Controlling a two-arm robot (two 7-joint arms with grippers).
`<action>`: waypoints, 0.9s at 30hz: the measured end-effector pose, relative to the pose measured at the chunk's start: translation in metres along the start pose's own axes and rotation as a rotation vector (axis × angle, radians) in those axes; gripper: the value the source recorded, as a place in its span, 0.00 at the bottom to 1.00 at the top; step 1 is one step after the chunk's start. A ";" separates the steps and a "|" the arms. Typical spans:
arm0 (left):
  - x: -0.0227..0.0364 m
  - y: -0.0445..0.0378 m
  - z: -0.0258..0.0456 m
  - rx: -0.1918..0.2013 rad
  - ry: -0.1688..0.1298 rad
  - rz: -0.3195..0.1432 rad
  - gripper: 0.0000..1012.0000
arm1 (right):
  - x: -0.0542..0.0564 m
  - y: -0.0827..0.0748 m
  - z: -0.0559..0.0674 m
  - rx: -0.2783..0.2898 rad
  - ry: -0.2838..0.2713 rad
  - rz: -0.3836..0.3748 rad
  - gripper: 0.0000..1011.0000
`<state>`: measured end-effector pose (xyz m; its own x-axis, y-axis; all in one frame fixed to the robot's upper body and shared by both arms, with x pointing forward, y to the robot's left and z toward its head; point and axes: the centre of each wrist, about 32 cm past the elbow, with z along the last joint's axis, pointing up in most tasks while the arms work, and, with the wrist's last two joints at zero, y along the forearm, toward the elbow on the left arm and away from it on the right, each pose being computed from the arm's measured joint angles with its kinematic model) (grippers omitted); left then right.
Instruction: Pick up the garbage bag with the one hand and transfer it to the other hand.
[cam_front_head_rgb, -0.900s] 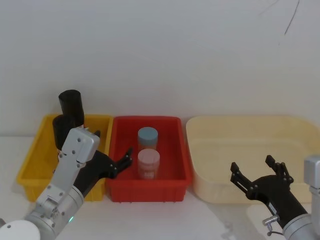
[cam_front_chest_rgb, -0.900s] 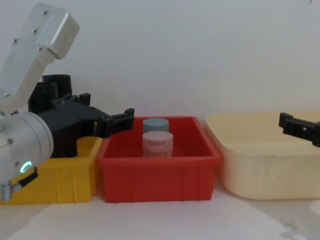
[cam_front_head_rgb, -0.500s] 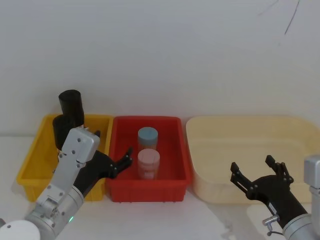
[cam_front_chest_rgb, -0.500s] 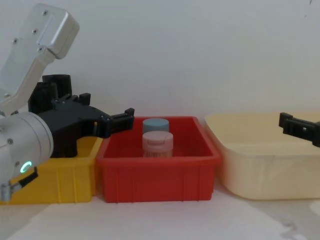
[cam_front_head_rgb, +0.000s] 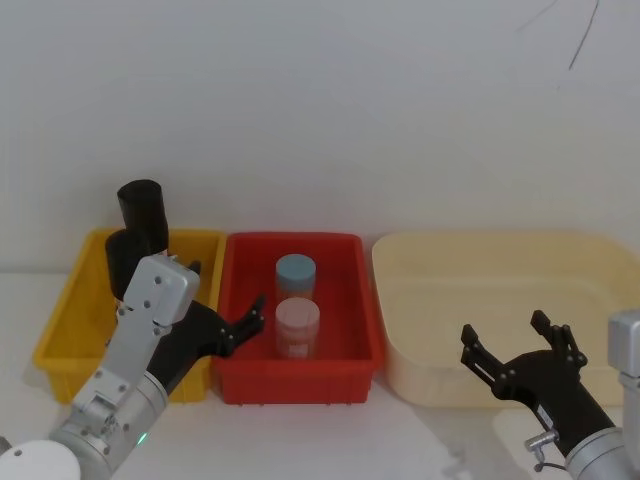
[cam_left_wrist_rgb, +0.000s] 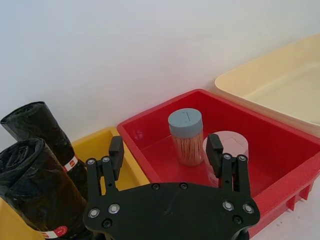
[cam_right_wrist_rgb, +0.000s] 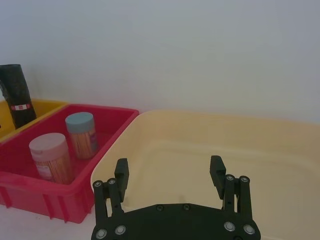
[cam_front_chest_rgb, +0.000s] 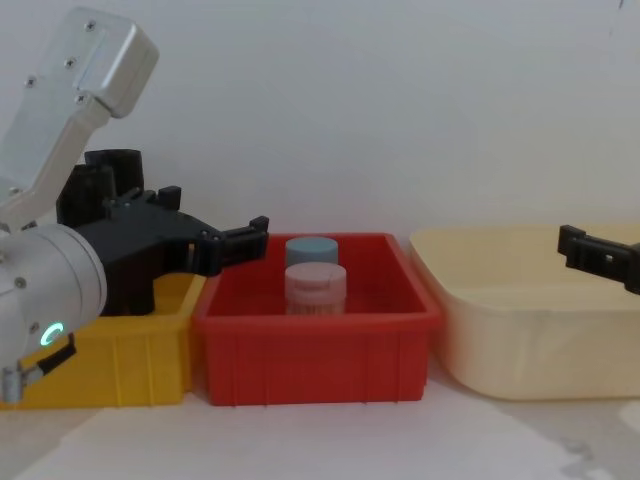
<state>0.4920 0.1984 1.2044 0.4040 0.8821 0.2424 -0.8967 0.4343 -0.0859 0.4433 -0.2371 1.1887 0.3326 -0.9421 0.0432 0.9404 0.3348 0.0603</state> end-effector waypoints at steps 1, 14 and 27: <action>0.0000 0.0000 0.0000 0.000 0.000 0.000 0.99 | 0.000 0.000 0.000 0.000 0.000 0.000 0.99; 0.0004 -0.0006 0.0009 -0.003 -0.001 -0.004 0.99 | 0.000 0.000 0.001 0.000 0.000 0.004 0.99; 0.0174 -0.0074 0.0374 -0.067 -0.019 -0.068 0.99 | 0.000 0.004 0.035 0.030 0.040 0.035 0.99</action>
<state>0.4989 0.2037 1.2454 0.4595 0.8466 0.2684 -0.8528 0.5050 -0.1328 0.4448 -0.2345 1.2238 0.3683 -0.9297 0.0063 0.9257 0.3674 0.0897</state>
